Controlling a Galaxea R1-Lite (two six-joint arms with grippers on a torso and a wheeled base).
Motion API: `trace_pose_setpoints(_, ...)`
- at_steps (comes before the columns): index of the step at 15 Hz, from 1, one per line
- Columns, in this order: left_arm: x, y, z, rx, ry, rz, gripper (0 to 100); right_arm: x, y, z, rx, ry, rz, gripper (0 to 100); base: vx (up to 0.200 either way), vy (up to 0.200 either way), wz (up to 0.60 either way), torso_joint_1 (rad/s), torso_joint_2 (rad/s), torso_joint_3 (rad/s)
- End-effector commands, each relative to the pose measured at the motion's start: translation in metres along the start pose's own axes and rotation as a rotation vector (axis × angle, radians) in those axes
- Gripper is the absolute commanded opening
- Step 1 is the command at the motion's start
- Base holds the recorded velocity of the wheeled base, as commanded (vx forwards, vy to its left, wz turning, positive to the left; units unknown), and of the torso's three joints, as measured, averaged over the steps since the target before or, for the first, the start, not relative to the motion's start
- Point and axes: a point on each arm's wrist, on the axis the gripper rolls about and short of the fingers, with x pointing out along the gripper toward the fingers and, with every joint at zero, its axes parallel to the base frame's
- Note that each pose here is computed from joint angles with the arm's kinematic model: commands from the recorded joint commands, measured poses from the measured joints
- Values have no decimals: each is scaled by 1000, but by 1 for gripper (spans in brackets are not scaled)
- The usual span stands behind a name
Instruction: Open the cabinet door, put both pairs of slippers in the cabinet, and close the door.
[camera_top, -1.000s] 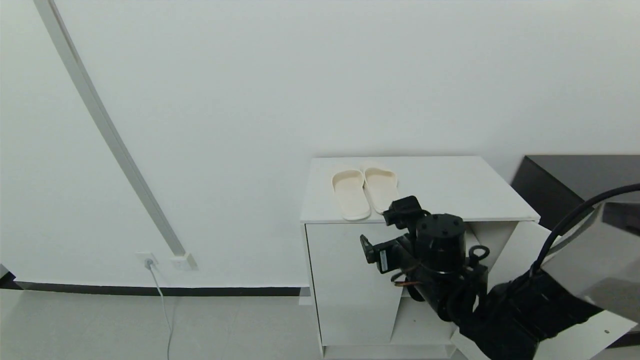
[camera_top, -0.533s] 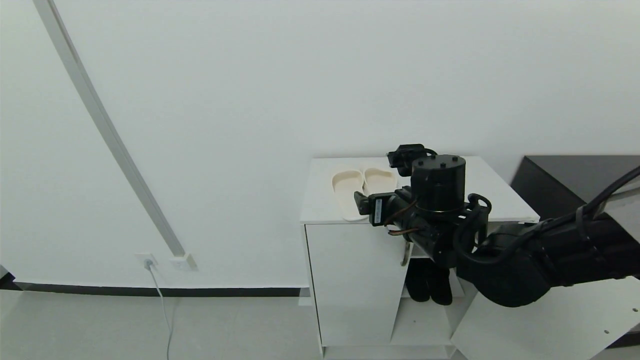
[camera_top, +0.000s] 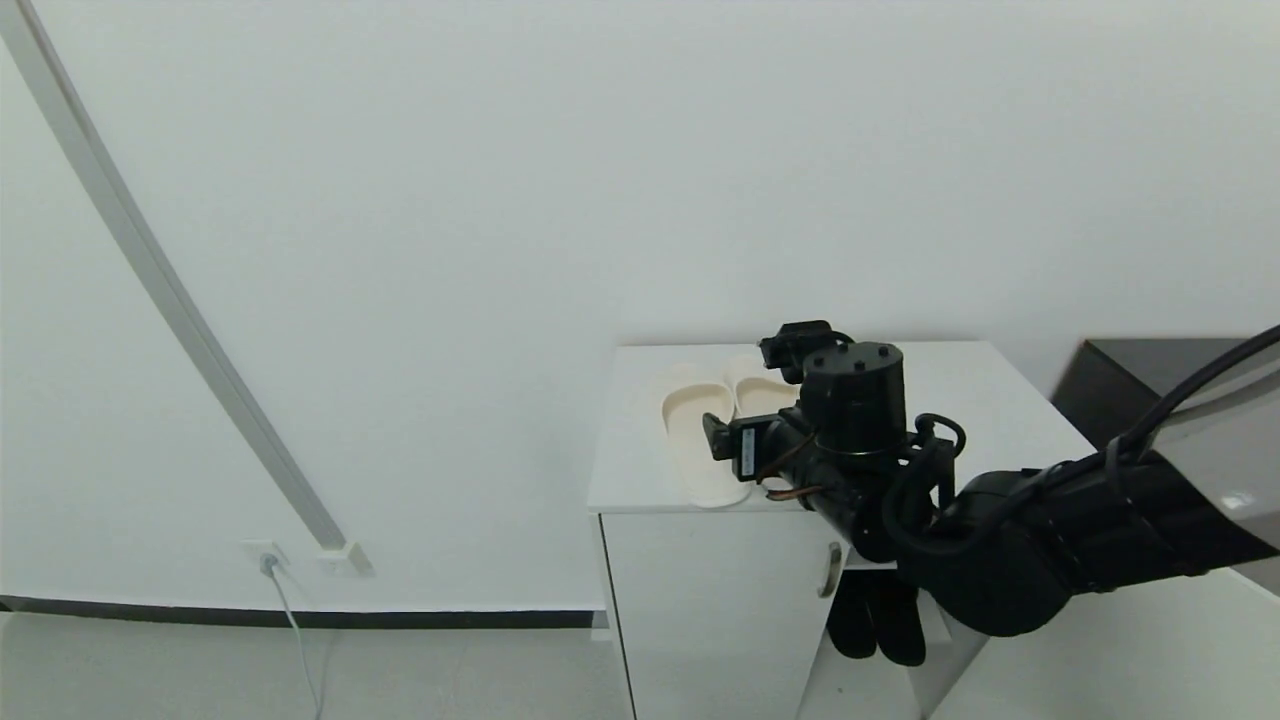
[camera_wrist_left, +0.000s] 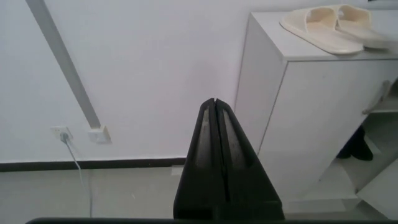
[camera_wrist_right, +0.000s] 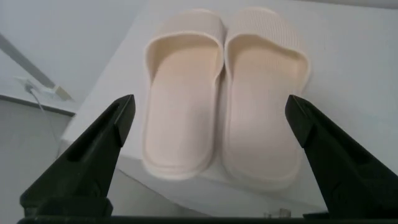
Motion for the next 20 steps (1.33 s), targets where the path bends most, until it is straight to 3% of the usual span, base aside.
trace_pose_setpoints(1,0,0,0,-2,1,2,0,10,2,-17,-16,31,-4,100,200,0,0,2,2,2)
trace_pose_setpoints(9,0,0,0,-3,1,4,0,40,5,-43,-26,59,17,100,25,0,0,0,0,0)
trace_pose_setpoints(20,0,0,0,-3,1,4,0,99,-9,-45,-12,8,-41,100,0,0,0,0,0,0)
